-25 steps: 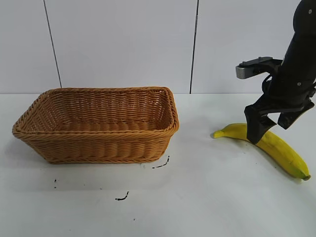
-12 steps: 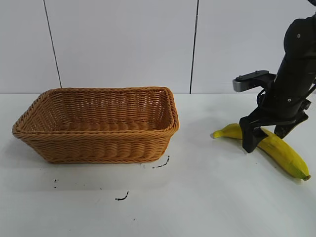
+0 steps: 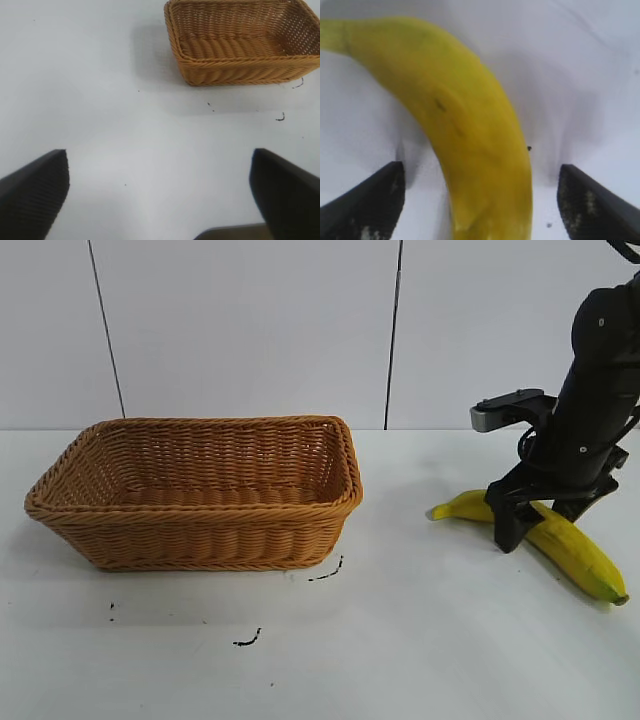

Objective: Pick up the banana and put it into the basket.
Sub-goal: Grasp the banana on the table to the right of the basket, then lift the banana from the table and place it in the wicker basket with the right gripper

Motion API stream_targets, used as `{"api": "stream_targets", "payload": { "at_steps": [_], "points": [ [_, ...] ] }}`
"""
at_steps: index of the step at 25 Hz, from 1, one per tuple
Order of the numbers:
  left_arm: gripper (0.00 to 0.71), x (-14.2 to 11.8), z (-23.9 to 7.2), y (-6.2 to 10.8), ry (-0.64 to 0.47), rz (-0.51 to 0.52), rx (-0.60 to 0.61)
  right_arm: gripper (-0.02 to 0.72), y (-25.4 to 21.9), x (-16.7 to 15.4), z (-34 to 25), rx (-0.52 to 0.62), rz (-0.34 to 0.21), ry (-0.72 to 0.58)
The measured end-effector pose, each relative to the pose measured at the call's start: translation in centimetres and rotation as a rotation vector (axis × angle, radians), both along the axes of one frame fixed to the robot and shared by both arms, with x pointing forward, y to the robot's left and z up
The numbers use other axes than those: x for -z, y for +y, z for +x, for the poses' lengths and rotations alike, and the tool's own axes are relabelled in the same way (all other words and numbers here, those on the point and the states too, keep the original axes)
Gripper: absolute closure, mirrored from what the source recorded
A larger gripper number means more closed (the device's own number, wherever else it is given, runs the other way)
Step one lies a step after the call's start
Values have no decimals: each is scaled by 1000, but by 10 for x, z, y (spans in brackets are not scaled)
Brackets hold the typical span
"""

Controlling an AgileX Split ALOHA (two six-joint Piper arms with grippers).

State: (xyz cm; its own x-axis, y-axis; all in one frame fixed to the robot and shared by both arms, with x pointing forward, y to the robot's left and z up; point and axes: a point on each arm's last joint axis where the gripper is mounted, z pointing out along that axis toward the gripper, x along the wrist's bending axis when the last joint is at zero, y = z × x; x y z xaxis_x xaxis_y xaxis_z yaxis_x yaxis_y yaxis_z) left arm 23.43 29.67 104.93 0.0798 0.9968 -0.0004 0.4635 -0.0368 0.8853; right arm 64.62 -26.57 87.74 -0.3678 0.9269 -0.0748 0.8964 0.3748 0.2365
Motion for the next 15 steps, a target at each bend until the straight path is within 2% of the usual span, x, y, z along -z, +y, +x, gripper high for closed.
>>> {"api": "stream_targets", "payload": {
  "at_steps": [1, 2, 9, 12, 15],
  "points": [
    [15, 0, 0, 0, 0, 0, 0, 254, 0, 0, 0, 2, 1, 1],
    [15, 0, 0, 0, 0, 0, 0, 393, 0, 0, 0, 15, 4, 2],
    [15, 0, 0, 0, 0, 0, 0, 384, -1, -9, 2, 19, -13, 59],
    [15, 0, 0, 0, 0, 0, 0, 384, 0, -35, 12, 19, -17, 71],
    [15, 0, 0, 0, 0, 0, 0, 384, 1, -76, 22, 27, -3, 49]
  ]
}}
